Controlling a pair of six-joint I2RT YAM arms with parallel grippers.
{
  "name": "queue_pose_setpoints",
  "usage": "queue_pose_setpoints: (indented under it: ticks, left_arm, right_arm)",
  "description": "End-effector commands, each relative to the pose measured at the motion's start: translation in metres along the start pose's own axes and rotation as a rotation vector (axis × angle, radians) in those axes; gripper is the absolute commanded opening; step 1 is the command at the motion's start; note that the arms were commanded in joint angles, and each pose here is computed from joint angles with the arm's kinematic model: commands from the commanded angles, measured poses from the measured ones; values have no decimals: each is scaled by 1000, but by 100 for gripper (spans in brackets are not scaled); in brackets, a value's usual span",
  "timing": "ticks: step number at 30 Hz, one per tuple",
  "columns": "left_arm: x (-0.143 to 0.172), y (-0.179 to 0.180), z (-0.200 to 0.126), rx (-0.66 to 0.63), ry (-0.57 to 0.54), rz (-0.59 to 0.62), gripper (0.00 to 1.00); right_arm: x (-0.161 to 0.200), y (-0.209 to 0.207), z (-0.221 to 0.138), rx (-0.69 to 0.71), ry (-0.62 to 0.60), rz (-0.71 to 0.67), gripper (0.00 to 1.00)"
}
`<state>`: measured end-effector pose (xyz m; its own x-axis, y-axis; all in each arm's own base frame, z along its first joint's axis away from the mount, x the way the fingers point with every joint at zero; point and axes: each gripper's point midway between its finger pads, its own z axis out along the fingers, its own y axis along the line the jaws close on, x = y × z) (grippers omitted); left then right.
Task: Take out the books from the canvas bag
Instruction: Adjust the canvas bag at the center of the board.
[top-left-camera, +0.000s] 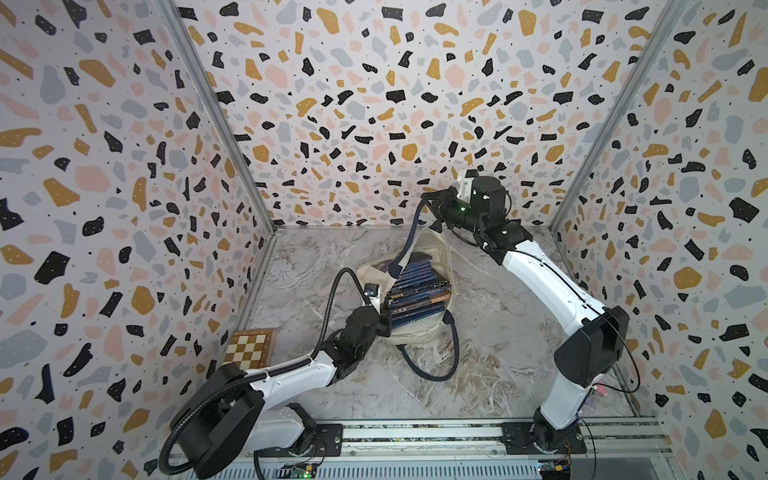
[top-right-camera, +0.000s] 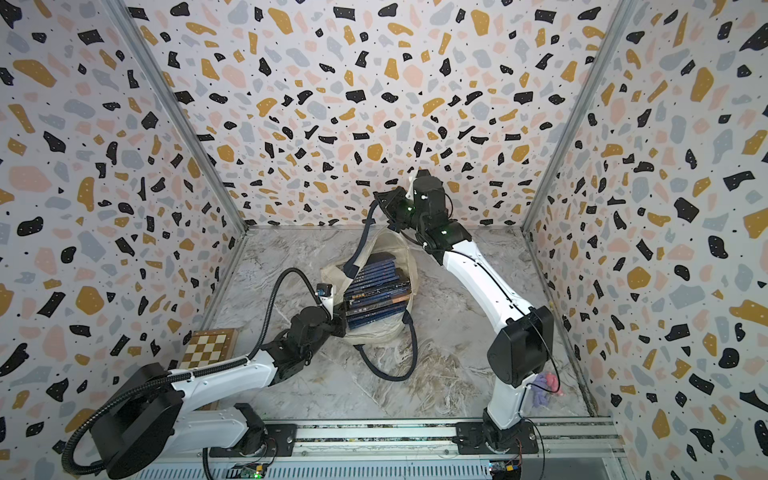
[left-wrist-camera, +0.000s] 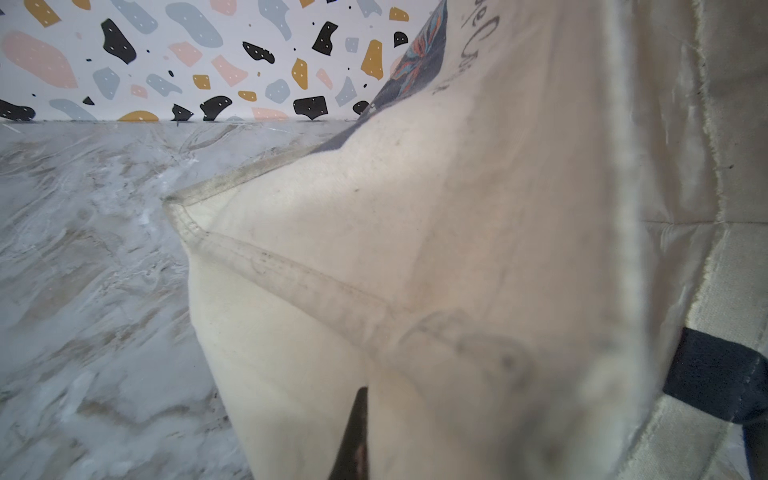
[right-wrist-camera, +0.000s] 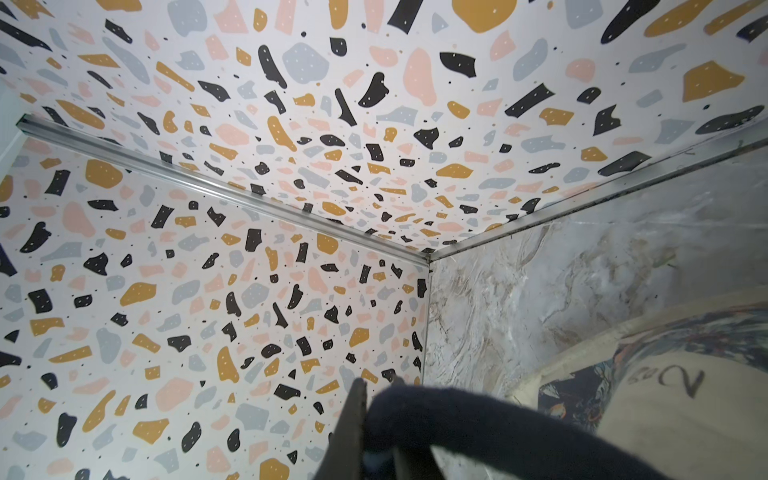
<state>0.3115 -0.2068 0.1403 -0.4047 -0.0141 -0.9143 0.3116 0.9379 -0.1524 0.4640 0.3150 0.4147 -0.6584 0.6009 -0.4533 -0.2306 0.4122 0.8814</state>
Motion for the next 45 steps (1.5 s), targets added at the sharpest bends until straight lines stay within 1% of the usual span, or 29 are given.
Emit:
queue_pose_setpoints:
  ticks: [1, 7, 9, 10, 14, 16, 18, 19, 22, 24, 26, 29, 31, 32, 35, 37, 42, 45]
  left_arm:
    - [-9, -8, -8, 22, -48, 37, 0]
    - [-12, -13, -13, 25, -69, 73, 0]
    - [-13, -13, -14, 20, -75, 79, 0]
    - [-14, -12, -15, 17, -78, 78, 0]
    - [-16, -8, -17, -3, -88, 81, 0]
    - [-17, -7, -18, -7, -92, 77, 0]
    - [-17, -6, -18, -14, -93, 75, 0]
    - [-16, -5, -18, -17, -92, 75, 0]
    - [-16, -5, -18, -19, -87, 71, 0]
    - [-18, -5, -20, -17, -90, 67, 0]
    - [-19, -4, -21, -21, -96, 63, 0]
    - [-18, -6, -19, -16, -90, 61, 0]
    - [-17, -6, -18, -16, -82, 62, 0]
    - [-17, -7, -18, -15, -81, 62, 0]
    - [-17, -6, -18, -18, -78, 59, 0]
    - [-20, -6, -19, -20, -83, 57, 0]
    - [-18, -5, -17, -31, -73, 57, 0]
    - [-19, -5, -16, -34, -72, 56, 0]
  right_arm:
    - [-31, 40, -7, -49, -121, -86, 14]
    - [-24, -1, 40, 82, -58, -130, 15]
    - [-23, -10, 49, 122, -60, -165, 17]
    - [-21, -16, 52, 141, -60, -182, 20]
    - [-11, -55, 62, 236, -19, -192, 23]
    - [-3, -68, 67, 259, 10, -208, 28]
    - [5, -80, 70, 279, 48, -217, 31]
    - [9, -82, 71, 284, 65, -233, 34]
    - [13, -89, 67, 313, 96, -288, 52]
    - [16, -93, 63, 321, 125, -319, 58]
    - [19, -94, 59, 322, 156, -338, 66]
    - [17, -91, 49, 327, 168, -379, 74]
    - [20, -78, 44, 298, 179, -430, 93]
    - [20, -76, 41, 299, 187, -440, 97]
    - [22, -70, 31, 297, 216, -472, 100]
    - [23, -63, 23, 287, 226, -499, 100]
    - [32, -29, 6, 181, 291, -545, 100]
    - [51, -6, -5, 62, 369, -547, 100]
